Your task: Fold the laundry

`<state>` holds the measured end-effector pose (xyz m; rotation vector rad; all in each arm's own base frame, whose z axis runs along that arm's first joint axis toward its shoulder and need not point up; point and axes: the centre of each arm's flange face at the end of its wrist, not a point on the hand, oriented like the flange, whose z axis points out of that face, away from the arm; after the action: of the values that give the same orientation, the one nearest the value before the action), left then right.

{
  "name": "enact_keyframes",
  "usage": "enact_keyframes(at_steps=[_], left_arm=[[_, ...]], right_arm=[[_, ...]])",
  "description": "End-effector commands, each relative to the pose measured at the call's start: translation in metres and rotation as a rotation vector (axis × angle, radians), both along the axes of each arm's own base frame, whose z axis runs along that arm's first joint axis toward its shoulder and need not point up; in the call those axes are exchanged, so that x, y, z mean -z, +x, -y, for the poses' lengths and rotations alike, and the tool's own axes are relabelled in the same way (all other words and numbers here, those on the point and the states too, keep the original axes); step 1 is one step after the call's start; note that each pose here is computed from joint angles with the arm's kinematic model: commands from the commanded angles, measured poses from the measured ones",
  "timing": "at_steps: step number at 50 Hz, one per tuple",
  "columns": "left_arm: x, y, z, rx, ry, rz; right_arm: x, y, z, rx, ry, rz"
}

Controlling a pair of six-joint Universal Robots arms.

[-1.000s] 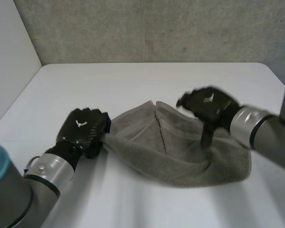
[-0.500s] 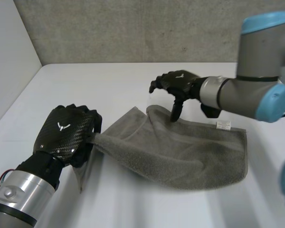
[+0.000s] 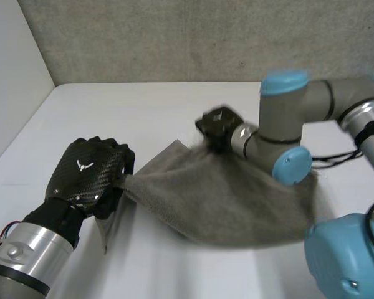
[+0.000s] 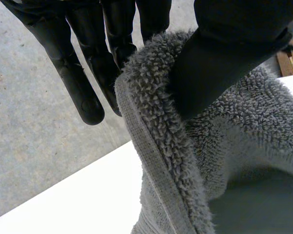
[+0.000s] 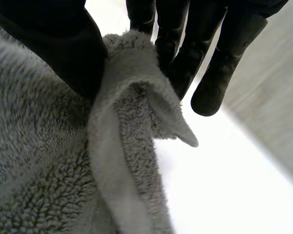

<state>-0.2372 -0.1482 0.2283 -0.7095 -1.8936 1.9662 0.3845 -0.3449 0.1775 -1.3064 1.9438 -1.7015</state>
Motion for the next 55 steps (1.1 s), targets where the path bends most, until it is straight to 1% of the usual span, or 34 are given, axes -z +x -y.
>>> enact_keyframes(at_steps=[1,2,3,4,5,6,7,8,10,13,15,16,18,19,20,21,22,23,24,25,26,27,28,29,30,31,32,33,35,40,46,51,54,55], left_arm=[[-0.015,-0.004,0.011,-0.005,-0.047,-0.026],[-0.025,-0.004,0.019,-0.019,-0.073,-0.041],[-0.037,-0.004,0.03,-0.039,-0.109,-0.057],[-0.037,-0.004,0.03,-0.039,-0.109,-0.057],[-0.05,-0.002,0.042,-0.068,-0.147,-0.076],[-0.051,-0.002,0.043,-0.068,-0.147,-0.076],[-0.066,-0.002,0.054,-0.086,-0.191,-0.098],[-0.081,-0.005,0.064,-0.091,-0.231,-0.12],[-0.095,-0.007,0.074,-0.103,-0.268,-0.142],[-0.12,-0.011,0.09,-0.117,-0.335,-0.176],[-0.129,-0.012,0.096,-0.133,-0.36,-0.191],[-0.133,-0.013,0.102,-0.149,-0.369,-0.205],[-0.129,-0.015,0.11,-0.158,-0.358,-0.201],[-0.119,-0.017,0.117,-0.163,-0.333,-0.188],[-0.119,-0.017,0.117,-0.163,-0.333,-0.188],[-0.108,-0.019,0.121,-0.162,-0.304,-0.172],[-0.093,-0.021,0.123,-0.16,-0.262,-0.149],[-0.093,-0.021,0.123,-0.16,-0.262,-0.149],[-0.074,-0.021,0.124,-0.16,-0.21,-0.12],[-0.074,-0.021,0.124,-0.16,-0.209,-0.12],[-0.051,-0.022,0.122,-0.152,-0.15,-0.087],[-0.027,-0.02,0.118,-0.148,-0.087,-0.053],[-0.027,-0.02,0.118,-0.148,-0.087,-0.053],[-0.006,-0.019,0.113,-0.139,-0.031,-0.021],[0.014,-0.018,0.106,-0.128,0.027,0.01],[0.014,-0.018,0.106,-0.128,0.027,0.01],[0.035,-0.016,0.099,-0.118,0.09,0.041],[0.051,-0.014,0.092,-0.104,0.143,0.067],[0.062,-0.012,0.086,-0.091,0.179,0.083],[0.076,-0.008,0.072,-0.077,0.233,0.106],[0.066,-0.002,0.068,-0.09,0.21,0.093],[0.059,0.004,0.069,-0.108,0.193,0.083],[0.059,0.004,0.067,-0.108,0.193,0.083],[0.059,0.004,0.067,-0.108,0.193,0.083]], right_arm=[[-0.146,-0.013,0.0,0.061,-0.221,0.387],[-0.174,-0.024,0.001,0.079,-0.28,0.446],[-0.174,-0.024,0.001,0.079,-0.28,0.447],[-0.201,-0.04,0.006,0.121,-0.343,0.507],[-0.201,-0.04,0.006,0.121,-0.343,0.507],[-0.225,-0.055,0.009,0.181,-0.407,0.57],[-0.244,-0.068,0.011,0.237,-0.455,0.64],[-0.244,-0.068,0.011,0.238,-0.456,0.64],[-0.263,-0.091,0.016,0.301,-0.487,0.737],[-0.27,-0.104,0.018,0.311,-0.502,0.75],[-0.258,-0.123,0.029,0.302,-0.455,0.669],[-0.257,-0.123,0.029,0.302,-0.454,0.669],[-0.212,-0.115,0.025,0.199,-0.28,0.501],[-0.212,-0.115,0.025,0.199,-0.279,0.5],[-0.189,-0.11,0.018,0.145,-0.205,0.405],[-0.16,-0.109,0.01,0.095,-0.14,0.294],[-0.16,-0.109,0.01,0.095,-0.139,0.293],[-0.131,-0.112,0.003,0.066,-0.09,0.18],[-0.13,-0.112,0.003,0.066,-0.09,0.179],[-0.106,-0.118,-0.004,0.049,-0.071,0.078],[-0.087,-0.123,-0.012,0.036,-0.072,-0.002],[-0.087,-0.124,-0.012,0.036,-0.072,-0.002],[-0.068,-0.13,-0.019,0.022,-0.083,-0.07],[-0.045,-0.135,-0.026,0.009,-0.074,-0.127],[-0.045,-0.135,-0.026,0.009,-0.074,-0.128],[-0.024,-0.141,-0.034,-0.001,-0.065,-0.173],[-0.024,-0.141,-0.034,-0.001,-0.065,-0.173],[-0.006,-0.147,-0.042,-0.006,-0.055,-0.209],[0.017,-0.157,-0.059,-0.018,-0.037,-0.262],[0.024,-0.164,-0.072,-0.024,-0.031,-0.286],[0.009,-0.179,-0.084,0.022,-0.037,-0.285],[-0.01,-0.186,-0.092,0.034,-0.057,-0.246],[-0.022,-0.187,-0.091,0.06,-0.054,-0.183],[-0.028,-0.187,-0.091,0.08,-0.036,-0.135]])
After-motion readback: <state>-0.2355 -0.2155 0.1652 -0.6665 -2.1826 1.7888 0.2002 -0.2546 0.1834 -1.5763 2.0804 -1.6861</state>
